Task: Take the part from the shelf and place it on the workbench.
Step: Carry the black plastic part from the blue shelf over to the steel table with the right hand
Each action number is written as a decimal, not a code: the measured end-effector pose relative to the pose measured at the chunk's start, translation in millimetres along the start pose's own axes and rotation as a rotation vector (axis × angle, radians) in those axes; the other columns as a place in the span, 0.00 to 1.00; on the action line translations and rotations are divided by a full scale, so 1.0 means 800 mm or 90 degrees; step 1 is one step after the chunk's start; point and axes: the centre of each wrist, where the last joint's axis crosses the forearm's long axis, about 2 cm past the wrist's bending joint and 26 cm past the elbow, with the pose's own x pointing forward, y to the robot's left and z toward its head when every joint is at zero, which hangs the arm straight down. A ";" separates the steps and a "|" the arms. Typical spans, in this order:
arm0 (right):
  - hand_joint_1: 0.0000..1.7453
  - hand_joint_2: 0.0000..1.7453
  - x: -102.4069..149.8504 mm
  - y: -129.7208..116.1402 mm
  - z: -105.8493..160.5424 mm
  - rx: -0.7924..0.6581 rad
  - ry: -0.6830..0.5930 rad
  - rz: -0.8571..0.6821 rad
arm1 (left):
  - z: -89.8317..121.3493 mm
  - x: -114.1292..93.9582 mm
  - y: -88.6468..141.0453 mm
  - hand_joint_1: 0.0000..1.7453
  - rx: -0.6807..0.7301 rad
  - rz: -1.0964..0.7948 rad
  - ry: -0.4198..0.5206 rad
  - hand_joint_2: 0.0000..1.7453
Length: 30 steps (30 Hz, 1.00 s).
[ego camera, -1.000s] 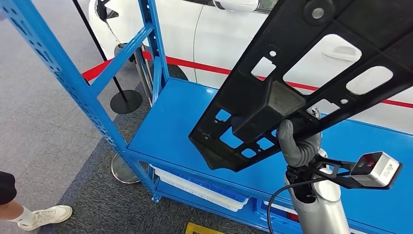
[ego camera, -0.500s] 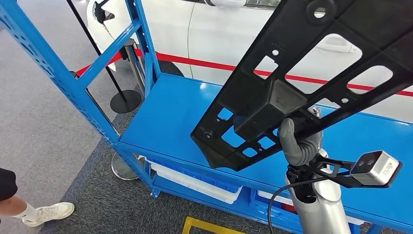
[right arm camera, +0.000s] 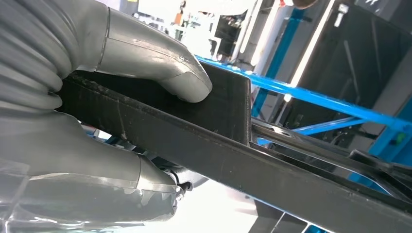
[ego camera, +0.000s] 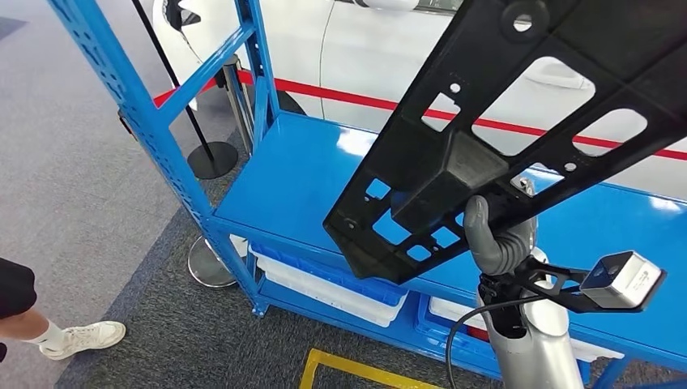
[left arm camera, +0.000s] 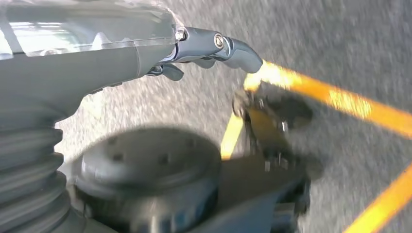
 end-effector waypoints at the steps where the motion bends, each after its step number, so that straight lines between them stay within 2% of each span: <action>1: 1.00 1.00 0.000 -0.001 0.002 -0.004 0.002 0.004 | 0.000 0.000 0.000 0.00 0.000 -0.001 0.001 1.00; 12: 1.00 1.00 0.002 -0.003 0.032 -0.028 0.027 0.019 | 0.000 -0.002 0.001 0.00 -0.007 -0.027 0.005 1.00; 30: 1.00 1.00 0.014 -0.005 0.055 -0.045 0.043 0.035 | -0.001 0.003 0.009 0.00 -0.008 -0.058 -0.002 1.00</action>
